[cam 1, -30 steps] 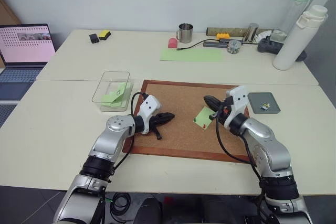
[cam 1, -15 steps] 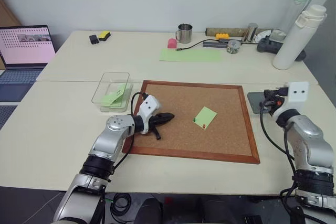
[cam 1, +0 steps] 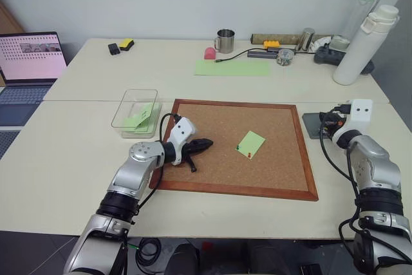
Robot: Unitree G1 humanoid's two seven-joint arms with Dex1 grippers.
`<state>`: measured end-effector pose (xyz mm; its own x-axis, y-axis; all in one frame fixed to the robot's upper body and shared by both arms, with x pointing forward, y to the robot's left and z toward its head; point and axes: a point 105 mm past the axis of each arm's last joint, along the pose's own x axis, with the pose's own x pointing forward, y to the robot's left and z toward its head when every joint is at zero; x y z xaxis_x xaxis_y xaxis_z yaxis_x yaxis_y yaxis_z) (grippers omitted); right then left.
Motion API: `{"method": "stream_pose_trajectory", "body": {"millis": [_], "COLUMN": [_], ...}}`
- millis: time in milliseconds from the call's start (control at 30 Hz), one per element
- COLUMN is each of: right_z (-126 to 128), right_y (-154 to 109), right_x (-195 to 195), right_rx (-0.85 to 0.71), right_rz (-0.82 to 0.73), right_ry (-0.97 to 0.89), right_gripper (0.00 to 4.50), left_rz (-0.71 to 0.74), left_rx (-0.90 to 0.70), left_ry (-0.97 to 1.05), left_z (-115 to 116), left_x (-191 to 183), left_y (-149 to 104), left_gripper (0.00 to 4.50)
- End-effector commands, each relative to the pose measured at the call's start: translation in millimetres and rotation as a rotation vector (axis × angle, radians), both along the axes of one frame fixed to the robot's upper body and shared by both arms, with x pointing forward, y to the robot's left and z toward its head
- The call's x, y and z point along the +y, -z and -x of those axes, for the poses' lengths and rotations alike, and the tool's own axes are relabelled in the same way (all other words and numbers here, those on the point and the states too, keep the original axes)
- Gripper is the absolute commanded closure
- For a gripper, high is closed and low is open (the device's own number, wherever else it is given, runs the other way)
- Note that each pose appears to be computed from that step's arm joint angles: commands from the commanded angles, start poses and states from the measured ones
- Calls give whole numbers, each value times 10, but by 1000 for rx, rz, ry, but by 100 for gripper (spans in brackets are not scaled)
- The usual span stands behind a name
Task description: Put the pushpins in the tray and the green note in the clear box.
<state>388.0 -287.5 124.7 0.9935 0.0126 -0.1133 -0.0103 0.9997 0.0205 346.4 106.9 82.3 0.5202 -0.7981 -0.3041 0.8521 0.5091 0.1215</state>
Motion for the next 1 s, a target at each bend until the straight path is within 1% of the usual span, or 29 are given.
{"method": "stream_pose_trajectory", "body": {"millis": [33, 267, 333, 400, 467, 633, 700, 867, 1000], "right_z": [-17, 77, 134, 241, 467, 917, 1045, 976, 888], "right_y": [-257, -293, -340, -381, -348, -217, -127, 135, 194], "right_x": [-53, -11, 127, 419, 847, 1540, 1779, 1941, 1952], "right_rx": [-84, -96, -118, -137, -111, -49, -26, 15, 17], "right_rz": [17, 15, 21, 9, -18, -36, 1, 90, 110], "right_ry": [-6, -40, -116, -280, -504, -791, -873, -839, -800], "right_gripper": [293, 293, 293, 293, 293, 293, 293, 293, 293], "left_rz": [-56, -54, -55, -55, -57, -62, -61, -62, -64], "left_rx": [68, 65, 65, 66, 66, 63, 63, 65, 64], "left_ry": [-26, -19, -17, -15, -15, -16, -14, -10, -12], "left_z": [50, 33, 34, 36, 40, 44, 47, 53, 53], "left_x": [84, 49, 46, 47, 54, 69, 66, 63, 67], "left_y": [200, 189, 188, 186, 184, 182, 178, 176, 169], "left_gripper": [450, 450, 450, 450, 450, 450, 450, 450, 450]}}
